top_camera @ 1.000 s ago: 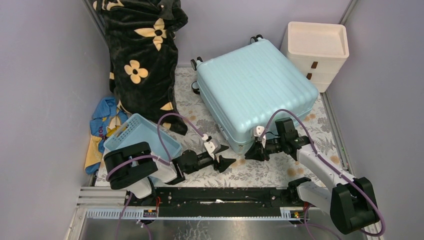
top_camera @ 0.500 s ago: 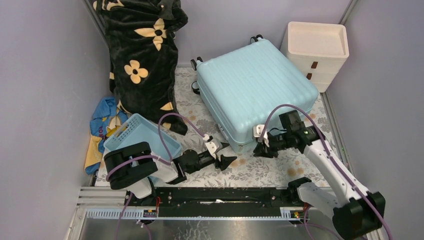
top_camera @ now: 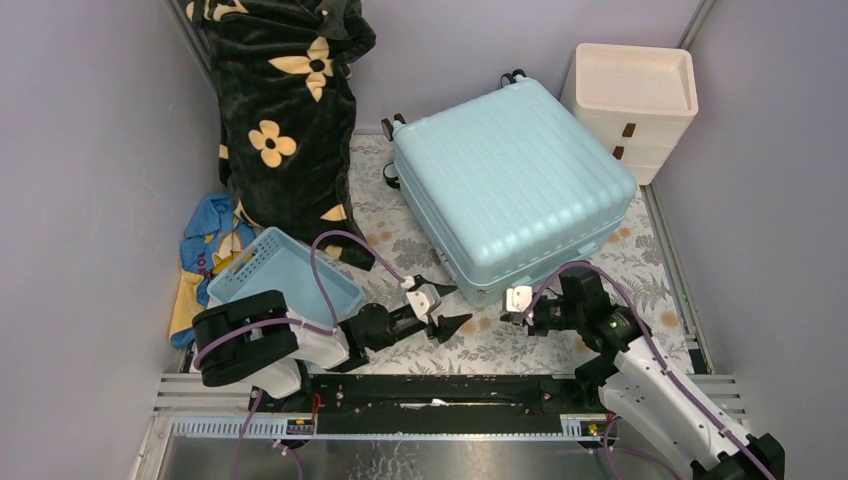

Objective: Open, take out, and arrange the luggage
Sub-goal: Unzip the luggage at the center of the board.

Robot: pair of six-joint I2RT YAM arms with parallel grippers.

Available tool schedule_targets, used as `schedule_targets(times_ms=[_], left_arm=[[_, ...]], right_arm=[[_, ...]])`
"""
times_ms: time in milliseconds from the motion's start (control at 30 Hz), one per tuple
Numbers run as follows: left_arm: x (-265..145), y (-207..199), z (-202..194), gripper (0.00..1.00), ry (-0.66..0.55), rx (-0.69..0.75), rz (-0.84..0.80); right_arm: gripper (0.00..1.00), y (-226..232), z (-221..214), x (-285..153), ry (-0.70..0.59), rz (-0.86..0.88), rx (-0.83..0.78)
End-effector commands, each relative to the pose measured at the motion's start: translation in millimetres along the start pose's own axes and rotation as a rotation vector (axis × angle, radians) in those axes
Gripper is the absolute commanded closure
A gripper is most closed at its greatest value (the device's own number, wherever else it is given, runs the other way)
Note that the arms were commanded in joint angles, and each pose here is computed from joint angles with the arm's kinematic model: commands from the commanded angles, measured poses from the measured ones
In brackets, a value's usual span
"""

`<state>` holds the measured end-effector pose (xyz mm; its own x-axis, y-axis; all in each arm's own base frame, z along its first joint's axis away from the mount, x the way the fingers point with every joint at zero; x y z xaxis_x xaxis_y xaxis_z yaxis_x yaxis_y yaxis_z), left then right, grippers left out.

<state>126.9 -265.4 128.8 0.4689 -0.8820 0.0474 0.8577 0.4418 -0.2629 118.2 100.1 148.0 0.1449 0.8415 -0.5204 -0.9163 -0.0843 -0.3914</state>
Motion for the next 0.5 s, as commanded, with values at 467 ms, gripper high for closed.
schedule_targets(times_ms=[467], left_arm=[[24.0,-1.3,-13.6,0.36,0.000,-0.004,-0.019]], right_arm=[[1.00,-41.2,-1.6,36.5,-0.091,-0.295,-0.107]])
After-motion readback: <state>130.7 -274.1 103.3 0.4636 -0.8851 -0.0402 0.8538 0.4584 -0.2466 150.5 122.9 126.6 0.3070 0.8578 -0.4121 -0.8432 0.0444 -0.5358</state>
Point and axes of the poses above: each gripper's point midway between its finger pads, its own x axis out along the fingers, its own y axis along the line the jaws close on, z = x × y, the point moved 9 cm from there along -x, back along the fingers, and after that the axes turned 14 degrees about -x, right-handed, at the moved point
